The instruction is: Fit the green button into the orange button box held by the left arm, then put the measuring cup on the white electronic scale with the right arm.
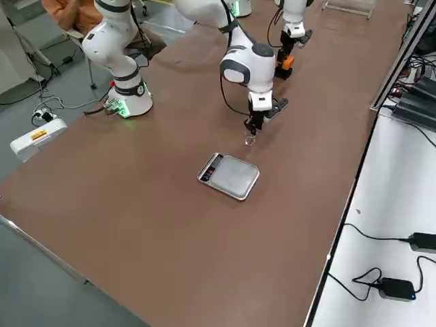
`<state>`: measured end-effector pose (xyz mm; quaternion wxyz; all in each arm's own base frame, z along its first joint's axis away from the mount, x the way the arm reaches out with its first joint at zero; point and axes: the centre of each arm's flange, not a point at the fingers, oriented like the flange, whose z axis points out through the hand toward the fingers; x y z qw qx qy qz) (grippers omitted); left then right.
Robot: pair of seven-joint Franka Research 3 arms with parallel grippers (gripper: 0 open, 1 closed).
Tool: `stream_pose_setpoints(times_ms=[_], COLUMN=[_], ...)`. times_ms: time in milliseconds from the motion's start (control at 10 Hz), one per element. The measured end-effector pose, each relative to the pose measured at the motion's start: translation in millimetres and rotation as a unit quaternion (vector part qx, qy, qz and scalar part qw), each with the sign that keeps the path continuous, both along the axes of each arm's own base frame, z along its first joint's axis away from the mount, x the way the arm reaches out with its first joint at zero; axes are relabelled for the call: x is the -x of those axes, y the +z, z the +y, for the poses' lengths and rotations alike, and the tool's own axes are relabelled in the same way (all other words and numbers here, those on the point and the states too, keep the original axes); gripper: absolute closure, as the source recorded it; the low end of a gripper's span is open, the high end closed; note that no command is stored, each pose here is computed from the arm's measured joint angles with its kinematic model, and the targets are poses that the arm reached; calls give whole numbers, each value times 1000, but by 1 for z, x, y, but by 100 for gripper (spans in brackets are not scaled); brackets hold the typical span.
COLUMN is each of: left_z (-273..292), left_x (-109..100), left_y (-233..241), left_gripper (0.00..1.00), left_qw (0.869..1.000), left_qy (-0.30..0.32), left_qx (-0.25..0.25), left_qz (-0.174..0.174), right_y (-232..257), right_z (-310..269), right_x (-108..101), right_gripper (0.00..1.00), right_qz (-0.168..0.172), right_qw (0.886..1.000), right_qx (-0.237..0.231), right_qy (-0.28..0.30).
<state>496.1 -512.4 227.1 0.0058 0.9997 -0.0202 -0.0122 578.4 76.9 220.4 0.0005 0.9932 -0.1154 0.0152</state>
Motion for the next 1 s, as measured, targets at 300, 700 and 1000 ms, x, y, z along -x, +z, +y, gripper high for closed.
stream_pose_setpoints(times_ms=[300, 700, 1000], left_z=[0, 0, 1], left_x=[0, 0, 1], left_y=[0, -2, -6], left_gripper=[14, 14, 14], left_qw=[1000, 1000, 1000], left_qy=[0, 0, 0], left_qx=[0, -1, -3], left_qz=[0, 1, 3], right_y=[-6, -8, -8], right_z=[-1, -5, -6], right_x=[1, 1, 1], right_gripper=[63, 68, 70], right_qz=[4, 5, 5], right_qw=[1000, 1000, 1000], right_qx=[1, 1, 1], right_qy=[-1, -4, -5])
